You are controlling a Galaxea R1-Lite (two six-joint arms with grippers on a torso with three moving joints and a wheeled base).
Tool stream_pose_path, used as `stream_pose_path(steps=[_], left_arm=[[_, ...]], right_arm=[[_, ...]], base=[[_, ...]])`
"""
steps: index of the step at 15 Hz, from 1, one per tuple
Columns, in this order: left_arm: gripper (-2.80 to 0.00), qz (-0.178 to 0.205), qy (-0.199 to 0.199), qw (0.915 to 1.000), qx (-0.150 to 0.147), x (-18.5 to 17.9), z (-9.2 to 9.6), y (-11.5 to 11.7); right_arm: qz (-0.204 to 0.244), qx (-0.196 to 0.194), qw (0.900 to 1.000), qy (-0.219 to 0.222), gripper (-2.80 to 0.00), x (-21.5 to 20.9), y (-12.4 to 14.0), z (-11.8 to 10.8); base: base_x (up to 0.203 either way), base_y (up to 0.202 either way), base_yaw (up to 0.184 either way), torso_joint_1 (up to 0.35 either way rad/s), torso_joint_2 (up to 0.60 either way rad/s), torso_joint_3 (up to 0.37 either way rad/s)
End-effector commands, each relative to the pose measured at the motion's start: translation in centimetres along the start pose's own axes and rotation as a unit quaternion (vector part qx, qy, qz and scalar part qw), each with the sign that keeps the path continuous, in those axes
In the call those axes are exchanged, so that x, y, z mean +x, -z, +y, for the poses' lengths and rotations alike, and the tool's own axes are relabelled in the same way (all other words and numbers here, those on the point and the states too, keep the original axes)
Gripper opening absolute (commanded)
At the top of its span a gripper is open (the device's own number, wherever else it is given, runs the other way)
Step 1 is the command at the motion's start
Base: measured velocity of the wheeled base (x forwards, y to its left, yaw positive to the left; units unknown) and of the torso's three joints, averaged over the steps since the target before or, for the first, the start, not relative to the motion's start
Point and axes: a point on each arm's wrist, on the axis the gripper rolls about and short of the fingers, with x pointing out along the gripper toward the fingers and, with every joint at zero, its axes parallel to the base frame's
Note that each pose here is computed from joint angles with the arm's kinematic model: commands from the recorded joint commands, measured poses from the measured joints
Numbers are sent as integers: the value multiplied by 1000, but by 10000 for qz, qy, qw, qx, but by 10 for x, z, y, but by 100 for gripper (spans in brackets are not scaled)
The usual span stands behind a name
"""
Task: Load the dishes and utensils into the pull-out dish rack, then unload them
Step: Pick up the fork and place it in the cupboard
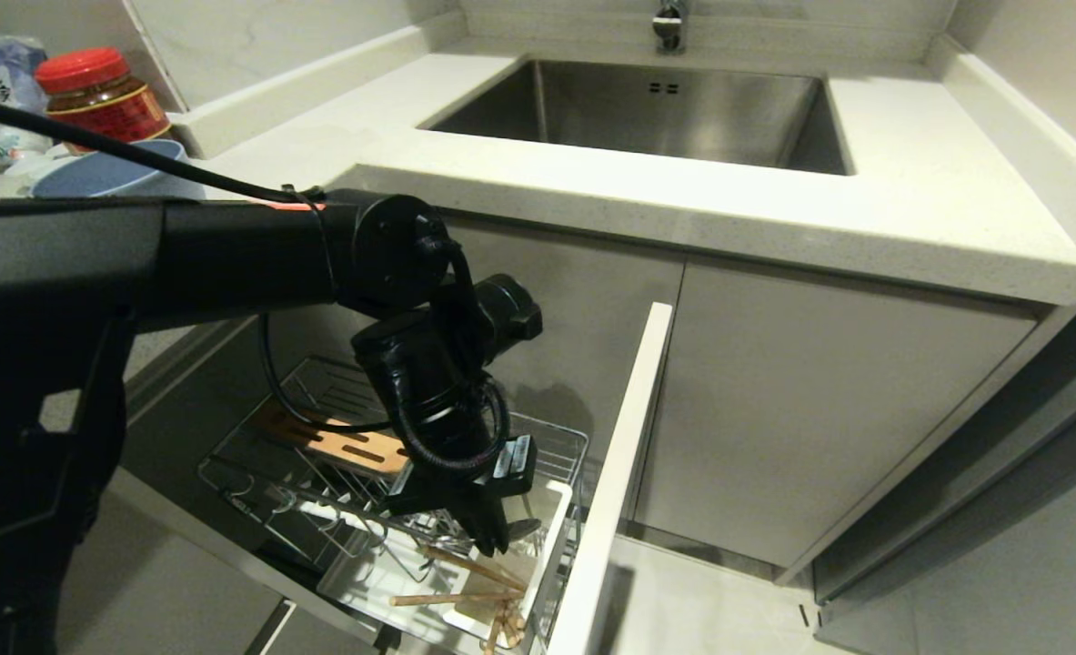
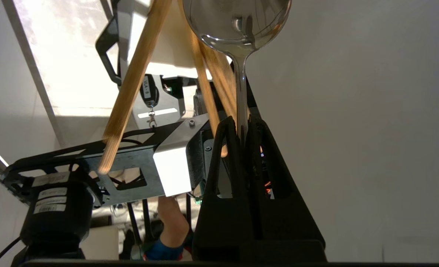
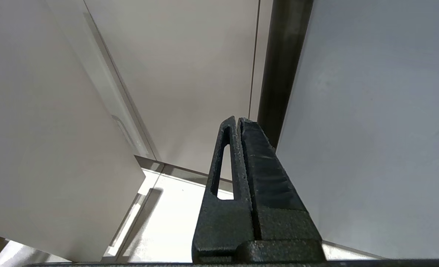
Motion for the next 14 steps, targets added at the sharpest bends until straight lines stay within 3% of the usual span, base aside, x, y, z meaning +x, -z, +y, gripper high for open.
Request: stream_pose_path(steps=[1, 7, 14], left_arm=[[-280, 170, -36, 9998, -52, 13, -1, -7], [-280, -32, 74, 9999, -74, 25, -1, -24], [-280, 77, -15, 9998, -173, 43, 3, -38]], right_arm=[[122, 2, 9999, 0, -280, 1, 7, 0], [122, 2, 9999, 0, -280, 1, 7, 0], [122, 2, 9999, 0, -280, 1, 7, 0]], base=[[0, 0, 0, 0, 0, 0], [0, 0, 0, 0, 0, 0], [0, 0, 0, 0, 0, 0]])
